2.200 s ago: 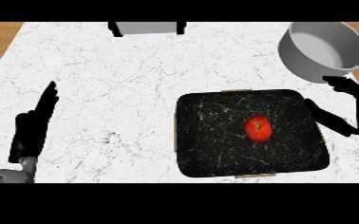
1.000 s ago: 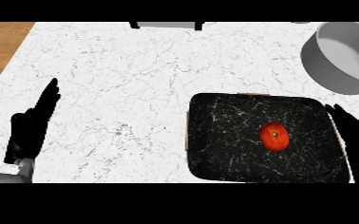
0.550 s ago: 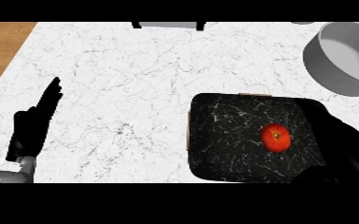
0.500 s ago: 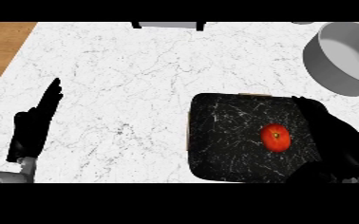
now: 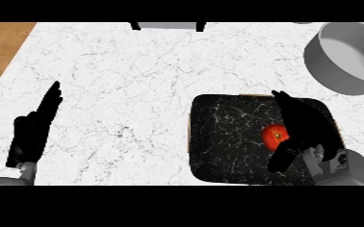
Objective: Pick the tomato from the tray and place it in the pot
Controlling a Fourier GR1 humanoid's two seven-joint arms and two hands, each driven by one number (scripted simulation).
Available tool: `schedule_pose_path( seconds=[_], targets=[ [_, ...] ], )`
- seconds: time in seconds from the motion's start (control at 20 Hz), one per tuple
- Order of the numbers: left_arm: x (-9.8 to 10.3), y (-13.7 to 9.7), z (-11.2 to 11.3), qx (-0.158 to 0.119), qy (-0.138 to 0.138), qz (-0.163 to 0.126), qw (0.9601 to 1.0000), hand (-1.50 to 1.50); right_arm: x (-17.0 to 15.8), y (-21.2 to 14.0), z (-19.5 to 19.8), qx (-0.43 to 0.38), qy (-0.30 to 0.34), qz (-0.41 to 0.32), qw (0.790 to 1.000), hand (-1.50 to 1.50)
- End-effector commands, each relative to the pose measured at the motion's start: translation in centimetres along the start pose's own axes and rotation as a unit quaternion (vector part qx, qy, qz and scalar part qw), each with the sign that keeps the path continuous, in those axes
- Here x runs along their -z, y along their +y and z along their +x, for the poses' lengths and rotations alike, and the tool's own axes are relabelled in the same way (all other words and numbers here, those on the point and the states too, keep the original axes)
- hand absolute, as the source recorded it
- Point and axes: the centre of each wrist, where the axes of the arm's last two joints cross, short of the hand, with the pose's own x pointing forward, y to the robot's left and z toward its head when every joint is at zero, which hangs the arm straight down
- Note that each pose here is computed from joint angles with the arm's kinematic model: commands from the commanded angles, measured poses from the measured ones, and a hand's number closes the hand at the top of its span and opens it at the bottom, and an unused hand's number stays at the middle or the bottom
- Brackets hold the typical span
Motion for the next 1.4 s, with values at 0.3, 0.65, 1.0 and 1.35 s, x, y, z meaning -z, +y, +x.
schedule_pose_path(
  seconds=[0.3, 0.65, 1.0, 1.35],
  targets=[
    [-0.3, 0.9, -0.8, 0.003, 0.005, 0.011, 0.9999, 0.0, 3.3, 1.2, 2.3, -0.057, 0.11, 0.038, 0.992, -1.5],
    [-0.3, 0.7, -0.2, -0.006, 0.016, 0.018, 0.9997, 0.0, 4.2, 2.1, 3.0, -0.071, 0.124, 0.04, 0.989, -1.5],
    [-1.4, 0.9, -1.4, 0.0, 0.009, 0.009, 0.9999, 0.0, 4.8, 3.8, 2.7, -0.064, 0.128, 0.052, 0.988, -1.5],
    [-0.3, 1.0, 0.1, -0.001, 0.004, 0.011, 0.9999, 0.0, 6.1, 4.7, 2.8, -0.105, 0.088, 0.059, 0.989, 1.5]
  ],
)
